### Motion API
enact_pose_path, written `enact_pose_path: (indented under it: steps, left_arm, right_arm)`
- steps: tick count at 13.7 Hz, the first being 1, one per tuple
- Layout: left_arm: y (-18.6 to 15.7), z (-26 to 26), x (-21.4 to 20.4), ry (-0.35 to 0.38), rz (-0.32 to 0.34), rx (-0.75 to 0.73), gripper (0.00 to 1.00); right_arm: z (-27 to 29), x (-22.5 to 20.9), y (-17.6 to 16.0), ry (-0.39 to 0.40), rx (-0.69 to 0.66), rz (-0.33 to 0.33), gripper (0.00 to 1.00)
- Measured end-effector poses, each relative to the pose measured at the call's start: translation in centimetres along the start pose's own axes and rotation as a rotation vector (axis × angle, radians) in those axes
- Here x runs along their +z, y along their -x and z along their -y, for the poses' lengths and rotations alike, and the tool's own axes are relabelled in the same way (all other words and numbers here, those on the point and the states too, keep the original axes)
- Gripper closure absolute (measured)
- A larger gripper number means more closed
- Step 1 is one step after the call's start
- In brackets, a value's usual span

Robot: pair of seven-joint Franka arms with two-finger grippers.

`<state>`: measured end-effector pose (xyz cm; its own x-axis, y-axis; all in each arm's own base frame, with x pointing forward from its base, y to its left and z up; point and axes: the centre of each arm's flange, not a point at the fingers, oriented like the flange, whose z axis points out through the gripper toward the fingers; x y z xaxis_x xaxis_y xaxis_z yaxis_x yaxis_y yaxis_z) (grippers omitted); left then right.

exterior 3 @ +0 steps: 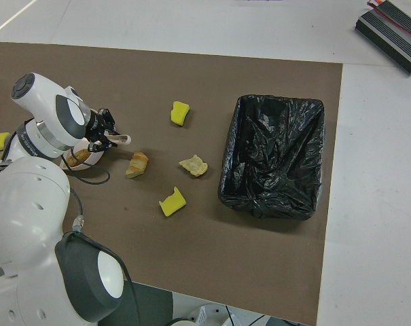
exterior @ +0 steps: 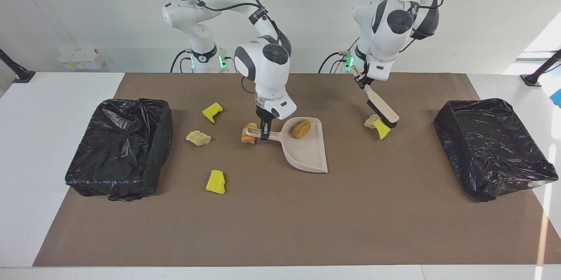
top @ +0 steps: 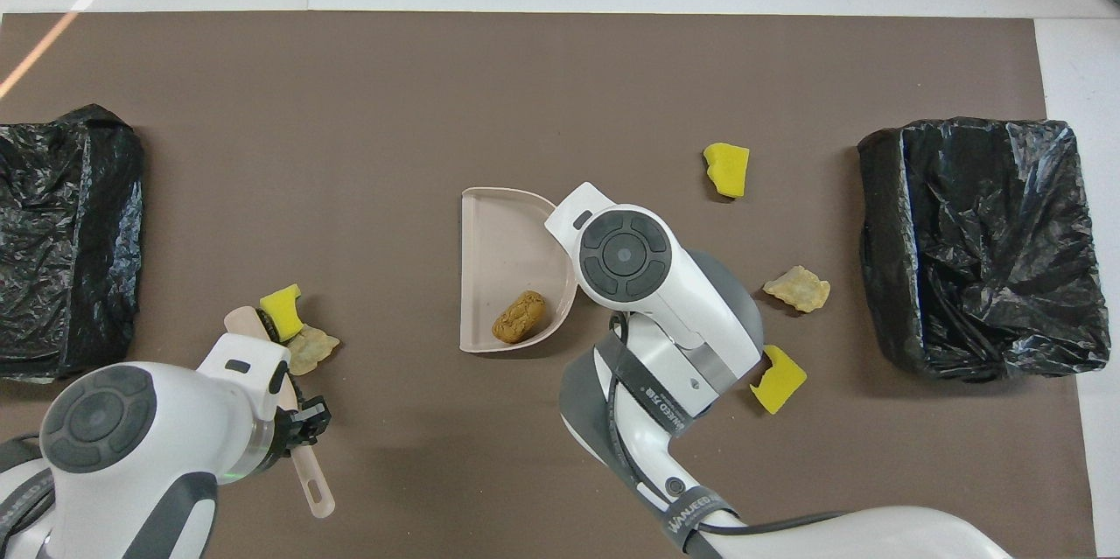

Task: Sweep and dump trash in bin
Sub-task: 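Sweep the trash chunks into the dustpan with the left gripper's brush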

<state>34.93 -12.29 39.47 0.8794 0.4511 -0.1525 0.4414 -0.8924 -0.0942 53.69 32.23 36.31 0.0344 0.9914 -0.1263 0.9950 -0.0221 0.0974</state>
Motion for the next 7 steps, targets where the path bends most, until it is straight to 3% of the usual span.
enact_pose_path:
  steps: [4, 7]
  left_arm:
    - [0.4, 2.3, 1.8, 0.026, -0.025, 0.068, 0.74]
    - [-0.7, 1.3, 4.3, 0.021, -0.029, 0.276, 0.74]
  right_arm:
    - [0.0, 0.0, 0.0, 0.000, 0.000, 0.000, 0.68]
    - [0.0, 0.0, 0.0, 0.000, 0.005, 0.000, 0.68]
